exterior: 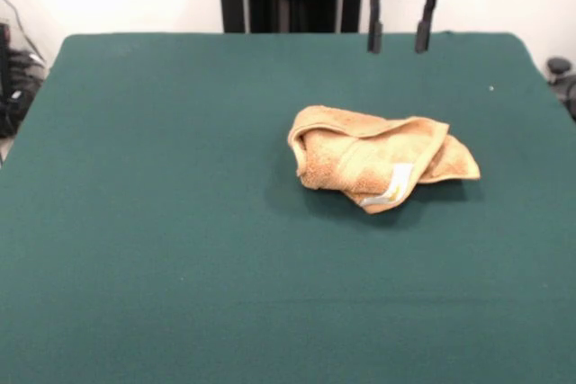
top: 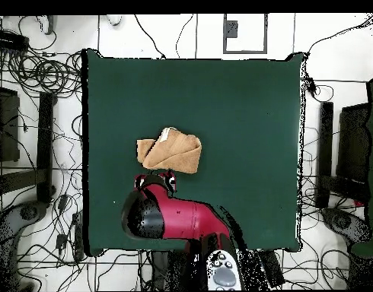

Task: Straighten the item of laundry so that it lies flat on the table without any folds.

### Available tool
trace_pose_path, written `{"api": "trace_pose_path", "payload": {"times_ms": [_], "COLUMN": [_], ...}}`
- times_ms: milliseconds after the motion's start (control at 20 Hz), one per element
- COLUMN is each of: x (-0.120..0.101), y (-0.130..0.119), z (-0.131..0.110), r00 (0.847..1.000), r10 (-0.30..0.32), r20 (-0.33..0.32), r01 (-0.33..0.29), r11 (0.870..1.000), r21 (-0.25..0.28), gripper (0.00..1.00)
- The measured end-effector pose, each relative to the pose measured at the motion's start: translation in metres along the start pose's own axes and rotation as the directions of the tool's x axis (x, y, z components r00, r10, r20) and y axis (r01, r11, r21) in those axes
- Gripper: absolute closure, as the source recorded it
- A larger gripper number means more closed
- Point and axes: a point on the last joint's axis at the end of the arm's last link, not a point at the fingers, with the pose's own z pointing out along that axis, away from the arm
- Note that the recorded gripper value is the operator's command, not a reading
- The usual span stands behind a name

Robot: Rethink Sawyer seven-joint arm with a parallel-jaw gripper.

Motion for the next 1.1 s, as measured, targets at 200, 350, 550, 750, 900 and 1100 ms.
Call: {"api": "trace_pose_path", "payload": {"times_ms": [200, 350, 550, 750, 900, 1100], "x": [-0.011, -0.022, -0.038, -0.053, -0.061, -0.065], "y": [-0.001, -0.004, -0.007, -0.009, -0.008, -0.007], "z": [0.009, 0.011, 0.013, 0.02, 0.027, 0.042], "r00": [1.0, 0.998, 0.993, 0.983, 0.977, 0.976], "r10": [-0.001, -0.004, -0.018, -0.035, -0.044, -0.046], "r20": [0.022, 0.059, 0.12, 0.18, 0.207, 0.211], "r01": [0.001, 0.004, 0.015, 0.03, 0.036, 0.039], "r11": [1.0, 1.0, 1.0, 0.999, 0.999, 0.999], "r21": [0.004, 0.011, 0.022, 0.035, 0.039, 0.038], "gripper": [0.0, 0.0, 0.0, 0.0, 0.0, 0.0]}}
